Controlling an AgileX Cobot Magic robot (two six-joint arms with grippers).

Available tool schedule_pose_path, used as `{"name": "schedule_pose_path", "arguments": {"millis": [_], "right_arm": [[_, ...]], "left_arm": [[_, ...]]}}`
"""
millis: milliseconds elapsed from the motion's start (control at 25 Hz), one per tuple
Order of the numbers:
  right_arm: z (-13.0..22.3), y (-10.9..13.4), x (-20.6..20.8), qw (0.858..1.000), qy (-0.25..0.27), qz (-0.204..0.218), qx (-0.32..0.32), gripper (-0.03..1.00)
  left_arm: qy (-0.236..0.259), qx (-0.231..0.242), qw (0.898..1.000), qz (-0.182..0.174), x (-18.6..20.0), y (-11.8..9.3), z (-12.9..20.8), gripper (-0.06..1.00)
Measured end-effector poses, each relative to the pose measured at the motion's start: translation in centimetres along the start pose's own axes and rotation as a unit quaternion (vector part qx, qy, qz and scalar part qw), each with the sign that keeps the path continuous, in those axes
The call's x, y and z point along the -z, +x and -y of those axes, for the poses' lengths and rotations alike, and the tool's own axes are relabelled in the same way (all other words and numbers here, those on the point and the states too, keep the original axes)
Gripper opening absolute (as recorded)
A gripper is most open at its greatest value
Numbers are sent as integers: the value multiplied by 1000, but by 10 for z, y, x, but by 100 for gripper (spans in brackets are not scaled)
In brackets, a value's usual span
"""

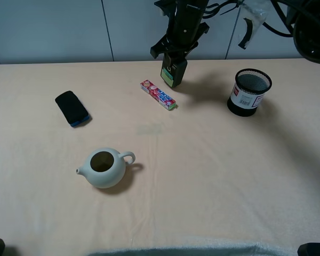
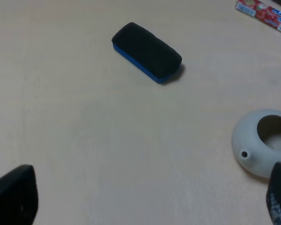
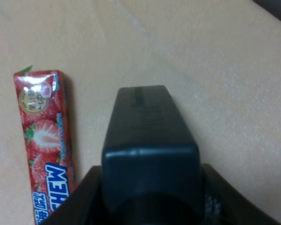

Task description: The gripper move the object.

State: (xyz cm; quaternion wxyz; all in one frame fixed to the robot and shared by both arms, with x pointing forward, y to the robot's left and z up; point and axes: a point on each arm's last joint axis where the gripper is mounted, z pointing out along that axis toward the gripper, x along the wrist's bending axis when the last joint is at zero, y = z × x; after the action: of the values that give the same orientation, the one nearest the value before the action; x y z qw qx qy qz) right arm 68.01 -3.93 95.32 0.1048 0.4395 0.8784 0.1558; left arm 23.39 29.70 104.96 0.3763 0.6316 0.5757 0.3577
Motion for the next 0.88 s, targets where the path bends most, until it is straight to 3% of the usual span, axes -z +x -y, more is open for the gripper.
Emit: {"name": "schedule_pose_path", "arguments": {"millis": [800, 880], "right_arm": [[4, 0, 0, 1000, 20, -2, 4, 31], [4, 0, 0, 1000, 20, -2, 5, 35]], "left_arm": [[0, 0, 1000, 0, 0, 0, 0, 99], [0, 0, 1000, 0, 0, 0, 0, 99]]}}
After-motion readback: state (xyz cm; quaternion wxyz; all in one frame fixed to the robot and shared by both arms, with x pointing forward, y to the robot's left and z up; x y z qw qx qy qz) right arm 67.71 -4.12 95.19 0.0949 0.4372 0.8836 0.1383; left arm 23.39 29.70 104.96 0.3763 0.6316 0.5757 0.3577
